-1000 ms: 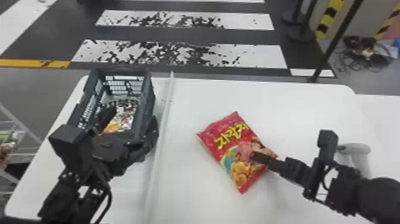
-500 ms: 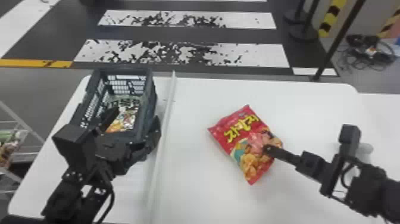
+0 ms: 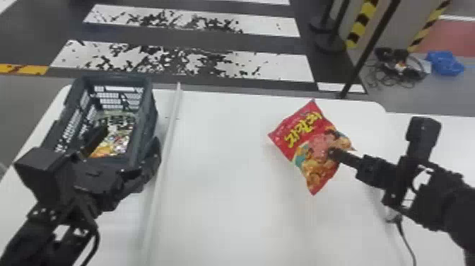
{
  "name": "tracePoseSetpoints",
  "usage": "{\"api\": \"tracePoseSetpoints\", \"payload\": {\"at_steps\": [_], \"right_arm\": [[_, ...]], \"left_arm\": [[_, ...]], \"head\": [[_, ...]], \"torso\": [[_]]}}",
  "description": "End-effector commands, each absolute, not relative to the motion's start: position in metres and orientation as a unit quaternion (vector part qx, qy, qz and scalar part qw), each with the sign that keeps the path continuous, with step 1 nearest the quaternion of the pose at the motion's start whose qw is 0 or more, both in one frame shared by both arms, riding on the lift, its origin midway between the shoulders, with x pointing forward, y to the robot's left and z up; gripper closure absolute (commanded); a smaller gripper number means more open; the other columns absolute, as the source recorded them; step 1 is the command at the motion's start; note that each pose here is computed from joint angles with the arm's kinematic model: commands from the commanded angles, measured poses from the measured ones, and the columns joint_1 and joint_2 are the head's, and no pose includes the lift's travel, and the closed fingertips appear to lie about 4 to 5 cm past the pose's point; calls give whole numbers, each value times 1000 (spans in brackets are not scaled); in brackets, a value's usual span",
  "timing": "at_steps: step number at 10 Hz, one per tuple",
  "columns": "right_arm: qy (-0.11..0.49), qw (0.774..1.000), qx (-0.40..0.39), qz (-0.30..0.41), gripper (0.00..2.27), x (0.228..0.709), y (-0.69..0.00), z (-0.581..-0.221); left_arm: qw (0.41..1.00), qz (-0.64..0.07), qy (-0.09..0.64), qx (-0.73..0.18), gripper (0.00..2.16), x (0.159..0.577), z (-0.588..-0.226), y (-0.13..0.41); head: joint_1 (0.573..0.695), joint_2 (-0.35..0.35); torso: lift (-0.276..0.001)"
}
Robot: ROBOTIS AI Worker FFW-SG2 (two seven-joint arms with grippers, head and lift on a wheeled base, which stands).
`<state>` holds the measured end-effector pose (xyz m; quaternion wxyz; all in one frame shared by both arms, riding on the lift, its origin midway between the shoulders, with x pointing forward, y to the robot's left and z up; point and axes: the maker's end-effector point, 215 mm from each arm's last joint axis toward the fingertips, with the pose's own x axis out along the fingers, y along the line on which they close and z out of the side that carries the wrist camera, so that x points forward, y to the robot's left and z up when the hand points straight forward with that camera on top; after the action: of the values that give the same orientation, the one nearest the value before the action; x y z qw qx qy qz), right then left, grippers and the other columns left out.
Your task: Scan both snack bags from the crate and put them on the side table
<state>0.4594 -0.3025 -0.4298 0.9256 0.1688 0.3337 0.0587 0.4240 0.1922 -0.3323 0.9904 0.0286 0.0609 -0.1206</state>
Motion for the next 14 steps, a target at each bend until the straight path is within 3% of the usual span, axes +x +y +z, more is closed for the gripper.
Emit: {"api": "tracePoseSetpoints", "payload": {"at_steps": [1, 3, 4, 6, 7, 8, 9, 10, 11, 13, 14], "right_arm": [[330, 942, 54, 30, 2253, 461, -313, -417], [304, 942, -141, -4, 2253, 463, -299, -402], [292, 927, -237, -15, 2253, 461, -285, -399], [273, 865, -421, -20, 2253, 447, -252, -412], [268, 836, -478, -8, 2250, 439, -235, -427], [261, 810, -525, 1, 2098, 431, -221, -439], [261, 800, -540, 18, 1666, 421, -206, -452], [267, 799, -538, 33, 488, 412, -195, -463], [283, 796, -534, 40, -2, 400, -193, -473], [303, 798, -517, 58, 49, 384, -188, -485], [315, 812, -485, 81, 49, 378, -179, -488]], "left_arm": [[990, -122, 61, 28, 76, 424, -333, 191], [990, -122, 60, 28, 76, 425, -332, 191], [990, -122, 60, 28, 76, 425, -332, 191], [990, -122, 60, 29, 76, 426, -331, 192], [990, -122, 60, 29, 76, 426, -332, 192], [990, -122, 60, 30, 76, 428, -332, 192], [990, -122, 62, 28, 76, 428, -335, 193], [990, -122, 63, 28, 76, 428, -336, 193], [990, -122, 65, 28, 76, 428, -338, 193], [990, -121, 68, 27, 76, 428, -341, 194], [990, -121, 68, 26, 76, 428, -342, 194]], "head": [[695, -132], [695, -156], [695, -154], [695, -119], [695, -94], [695, -83], [695, -60], [695, -35], [695, -24], [695, 1], [695, 8]], "torso": [[-87], [-87], [-87], [-87], [-87], [-87], [-87], [-87], [-87], [-87], [-87]]}}
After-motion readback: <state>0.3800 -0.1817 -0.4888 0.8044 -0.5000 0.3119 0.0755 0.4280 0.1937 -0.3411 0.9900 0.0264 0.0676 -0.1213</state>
